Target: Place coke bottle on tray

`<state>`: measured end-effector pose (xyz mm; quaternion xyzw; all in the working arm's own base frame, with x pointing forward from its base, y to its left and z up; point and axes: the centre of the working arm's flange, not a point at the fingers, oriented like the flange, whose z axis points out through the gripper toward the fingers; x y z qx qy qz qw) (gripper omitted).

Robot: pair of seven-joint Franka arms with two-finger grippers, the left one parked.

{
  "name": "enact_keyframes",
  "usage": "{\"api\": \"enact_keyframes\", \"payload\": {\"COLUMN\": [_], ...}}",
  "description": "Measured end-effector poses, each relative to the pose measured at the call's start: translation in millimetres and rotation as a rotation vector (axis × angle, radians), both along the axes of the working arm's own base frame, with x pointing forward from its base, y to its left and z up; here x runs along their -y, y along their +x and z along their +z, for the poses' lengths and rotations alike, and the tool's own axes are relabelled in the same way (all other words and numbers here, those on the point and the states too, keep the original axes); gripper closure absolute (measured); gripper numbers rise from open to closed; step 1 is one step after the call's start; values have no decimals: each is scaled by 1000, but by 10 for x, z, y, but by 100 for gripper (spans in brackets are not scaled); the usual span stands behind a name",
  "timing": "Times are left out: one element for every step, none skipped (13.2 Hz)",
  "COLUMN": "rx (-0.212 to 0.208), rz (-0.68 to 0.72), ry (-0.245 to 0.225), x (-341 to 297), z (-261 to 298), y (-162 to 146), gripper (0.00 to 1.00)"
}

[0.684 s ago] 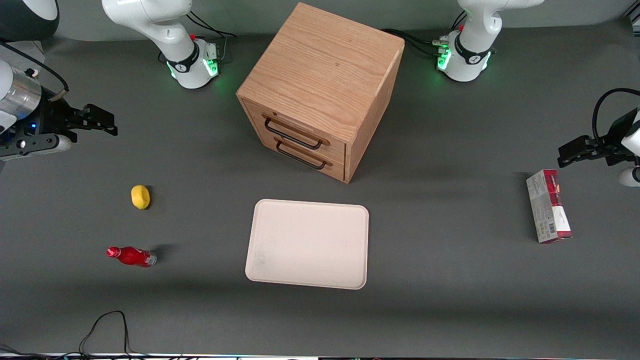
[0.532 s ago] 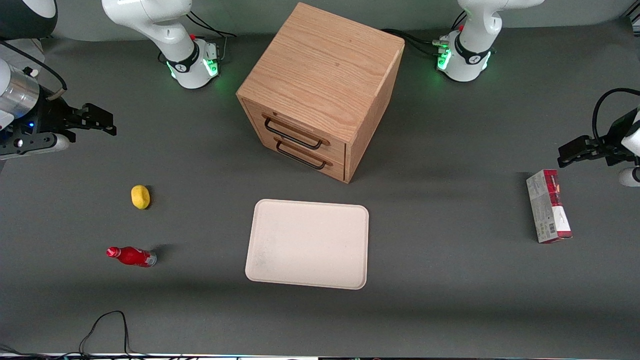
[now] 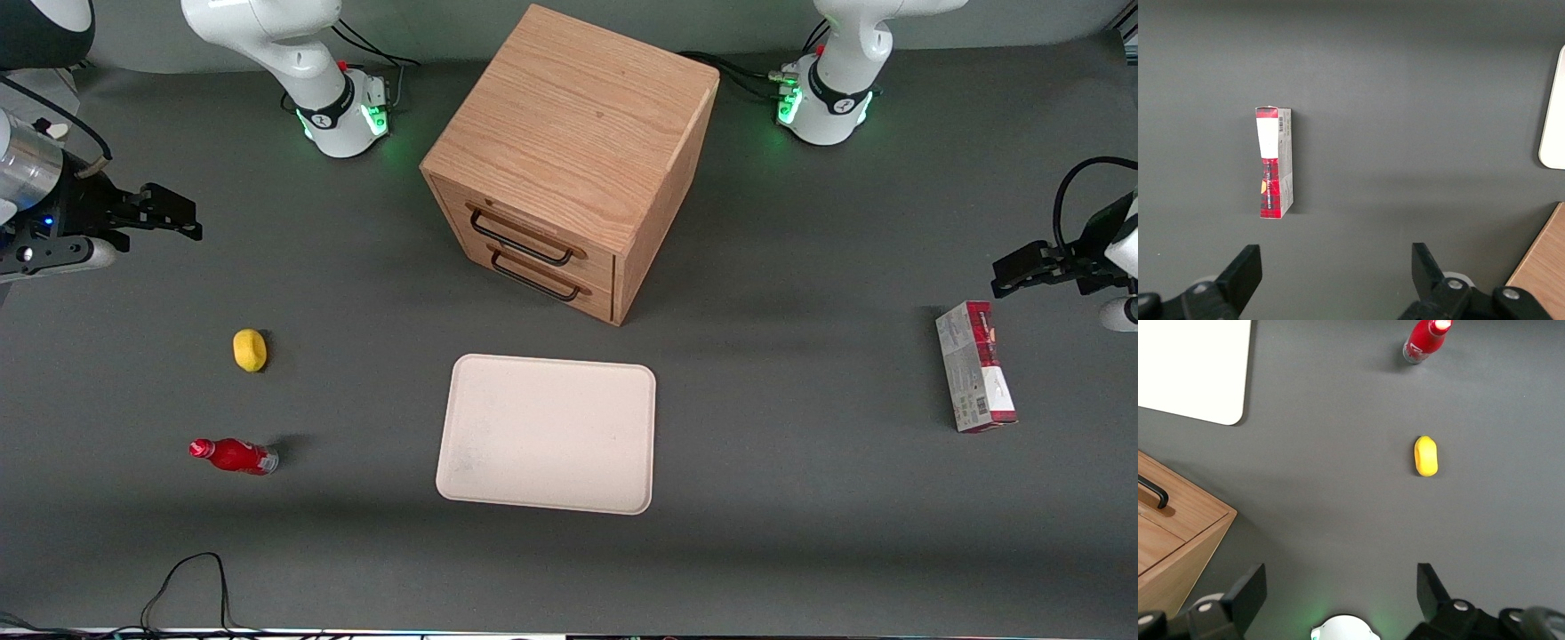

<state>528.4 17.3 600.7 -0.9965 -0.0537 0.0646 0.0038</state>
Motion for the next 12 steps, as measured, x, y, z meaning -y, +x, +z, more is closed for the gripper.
{"api": "enact_keyframes", "payload": {"rx": [4,15,27,28,17,3,-6,-15,-23,-27,-34,-32], "rz": [-6,-18,-34,-53,-62,-63,-70,-77,-82,-83,-80,-76], "ry": [-1,-2,-4,-8,-8,1,10,14,12,9,8,8], "x": [30,87,170,285,435,602,773,914,1006,1034,1023,1002], "z": [7,46,94,125,127,104,64,-12,-122,-222,-282,-284], "y": [26,80,160,267,414,595,805,1001,1170,1289,1350,1377], "gripper": [0,0,0,0,0,0,0,0,0,0,0,0]}}
